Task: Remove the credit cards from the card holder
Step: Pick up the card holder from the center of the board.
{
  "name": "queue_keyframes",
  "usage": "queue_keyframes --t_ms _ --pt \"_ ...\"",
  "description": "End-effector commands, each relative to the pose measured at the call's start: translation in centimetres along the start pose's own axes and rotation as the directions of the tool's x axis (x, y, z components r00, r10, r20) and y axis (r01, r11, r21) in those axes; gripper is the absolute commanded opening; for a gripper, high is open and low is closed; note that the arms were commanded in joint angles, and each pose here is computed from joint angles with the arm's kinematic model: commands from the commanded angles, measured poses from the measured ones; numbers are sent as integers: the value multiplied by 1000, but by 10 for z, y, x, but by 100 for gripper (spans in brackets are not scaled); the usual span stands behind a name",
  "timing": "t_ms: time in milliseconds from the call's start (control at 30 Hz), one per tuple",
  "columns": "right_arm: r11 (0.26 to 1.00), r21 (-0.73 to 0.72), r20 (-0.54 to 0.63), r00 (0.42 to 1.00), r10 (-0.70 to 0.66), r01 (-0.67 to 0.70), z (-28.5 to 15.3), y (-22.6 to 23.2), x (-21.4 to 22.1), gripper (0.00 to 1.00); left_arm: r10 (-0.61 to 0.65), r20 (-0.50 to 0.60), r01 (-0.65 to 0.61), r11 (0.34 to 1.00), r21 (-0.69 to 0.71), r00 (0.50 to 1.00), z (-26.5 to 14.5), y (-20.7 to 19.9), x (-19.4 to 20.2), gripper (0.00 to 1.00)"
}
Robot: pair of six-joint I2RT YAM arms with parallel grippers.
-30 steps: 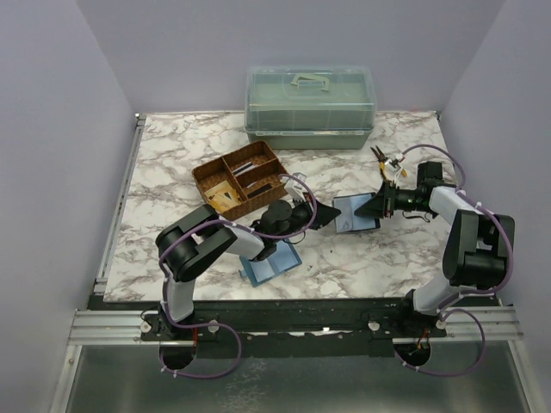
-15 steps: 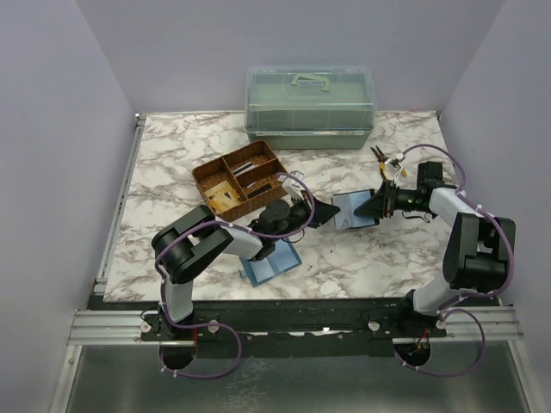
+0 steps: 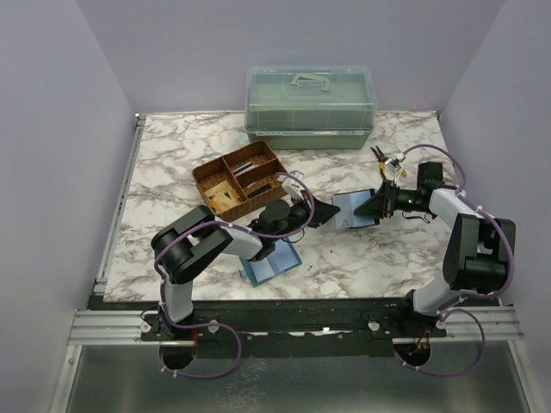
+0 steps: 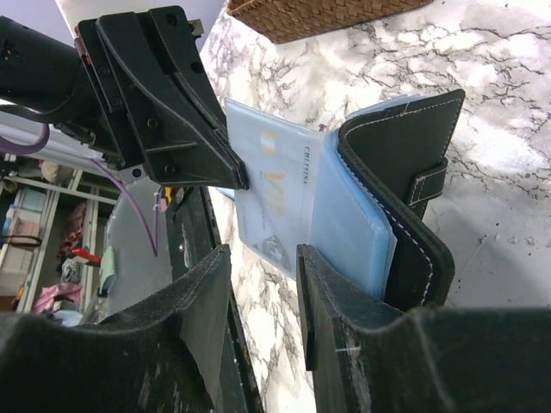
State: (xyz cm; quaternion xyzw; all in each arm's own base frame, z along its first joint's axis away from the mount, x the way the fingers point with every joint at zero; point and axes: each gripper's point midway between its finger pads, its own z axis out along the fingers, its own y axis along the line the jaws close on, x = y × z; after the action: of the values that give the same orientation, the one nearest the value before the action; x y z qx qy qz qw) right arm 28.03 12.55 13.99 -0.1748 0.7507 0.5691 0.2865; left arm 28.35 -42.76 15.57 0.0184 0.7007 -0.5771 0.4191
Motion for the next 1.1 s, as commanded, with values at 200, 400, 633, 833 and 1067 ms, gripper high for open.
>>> queue_keyframes --t_ms 200,400,633,833,1067 --pt "999 -39 16 999 -36 37 1 12 -4 43 -6 101 -3 996 89 995 -1 -35 -33 0" --pt "999 -30 14 999 -30 30 1 11 -3 43 -8 104 -2 995 95 995 -1 -37 -35 0" --pt "999 -44 20 999 -27 28 1 15 -6 43 -19 104 9 995 101 994 0 -38 -35 0" --pt "999 -40 21 999 -27 28 1 15 -8 43 -25 110 12 994 112 994 1 -41 -36 0" --pt "1000 18 17 1000 -22 21 0 6 -7 45 -31 104 20 994 111 994 6 -39 -33 0"
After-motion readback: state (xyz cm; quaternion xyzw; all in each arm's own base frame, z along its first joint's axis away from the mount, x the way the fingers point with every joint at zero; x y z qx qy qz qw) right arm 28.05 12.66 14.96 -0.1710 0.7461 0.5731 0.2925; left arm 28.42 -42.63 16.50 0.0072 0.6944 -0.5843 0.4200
